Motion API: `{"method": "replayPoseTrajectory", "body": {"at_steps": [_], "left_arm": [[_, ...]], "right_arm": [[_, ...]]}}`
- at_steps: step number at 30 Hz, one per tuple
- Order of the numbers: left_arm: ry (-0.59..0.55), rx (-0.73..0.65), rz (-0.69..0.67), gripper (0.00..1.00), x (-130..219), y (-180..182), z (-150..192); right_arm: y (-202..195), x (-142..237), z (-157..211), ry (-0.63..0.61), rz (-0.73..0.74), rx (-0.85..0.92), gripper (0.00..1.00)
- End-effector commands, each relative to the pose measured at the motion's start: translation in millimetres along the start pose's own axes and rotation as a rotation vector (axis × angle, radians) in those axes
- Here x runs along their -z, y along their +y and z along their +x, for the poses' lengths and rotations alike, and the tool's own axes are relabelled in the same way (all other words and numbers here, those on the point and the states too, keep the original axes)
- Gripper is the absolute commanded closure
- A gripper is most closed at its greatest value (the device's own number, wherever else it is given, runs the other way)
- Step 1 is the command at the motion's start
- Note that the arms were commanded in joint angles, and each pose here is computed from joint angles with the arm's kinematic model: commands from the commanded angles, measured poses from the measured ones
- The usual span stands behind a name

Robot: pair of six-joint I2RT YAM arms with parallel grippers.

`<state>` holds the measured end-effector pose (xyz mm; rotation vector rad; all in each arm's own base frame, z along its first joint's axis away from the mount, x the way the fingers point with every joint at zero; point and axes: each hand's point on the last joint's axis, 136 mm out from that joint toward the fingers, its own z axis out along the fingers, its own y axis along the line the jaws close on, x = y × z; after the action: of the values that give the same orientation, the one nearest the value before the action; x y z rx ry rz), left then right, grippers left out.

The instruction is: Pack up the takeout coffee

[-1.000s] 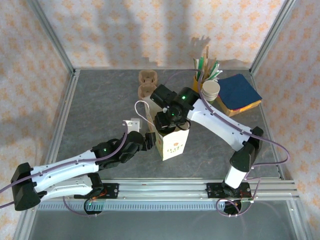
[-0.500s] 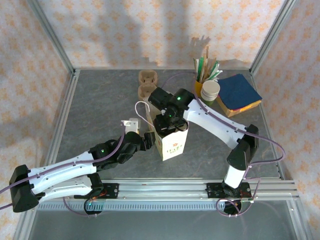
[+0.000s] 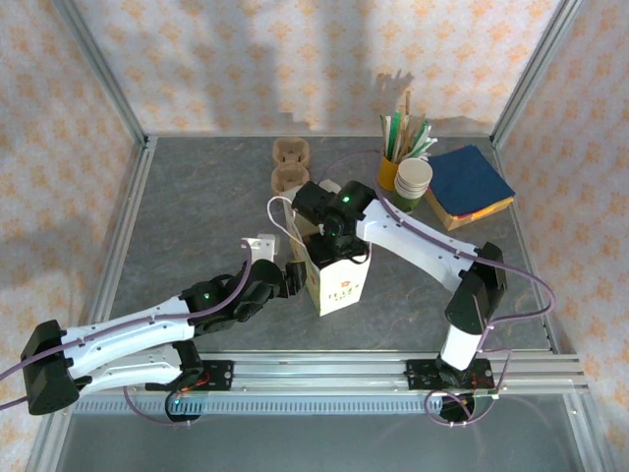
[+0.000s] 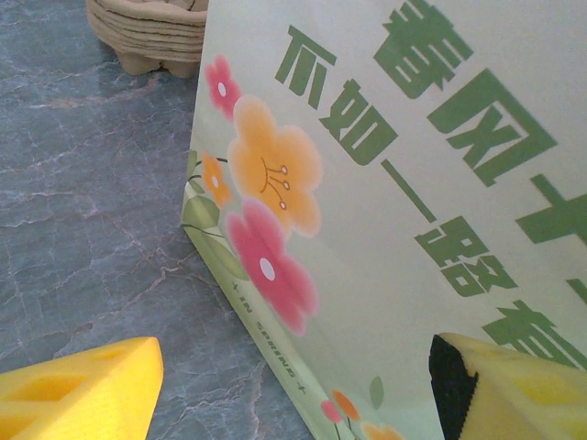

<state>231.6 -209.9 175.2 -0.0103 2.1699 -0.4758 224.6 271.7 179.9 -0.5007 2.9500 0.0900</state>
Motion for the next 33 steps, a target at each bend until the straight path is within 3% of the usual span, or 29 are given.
{"method": "replayPoseTrajectory", "body": {"at_steps": [1, 33], "left_arm": [[-0.006, -0.009, 0.001, 0.22, -0.1, -0.2, 2.2], [-0.002, -0.031, -0.001, 0.21, -7.4, -3.0, 5.4]], "right_arm": [[-3.9, -1.1, 4.7, 0.015, 0.017, 0.000, 0.61], [2.1, -5.1, 6.6, 0.036, 0.001, -0.010, 0.63]]}}
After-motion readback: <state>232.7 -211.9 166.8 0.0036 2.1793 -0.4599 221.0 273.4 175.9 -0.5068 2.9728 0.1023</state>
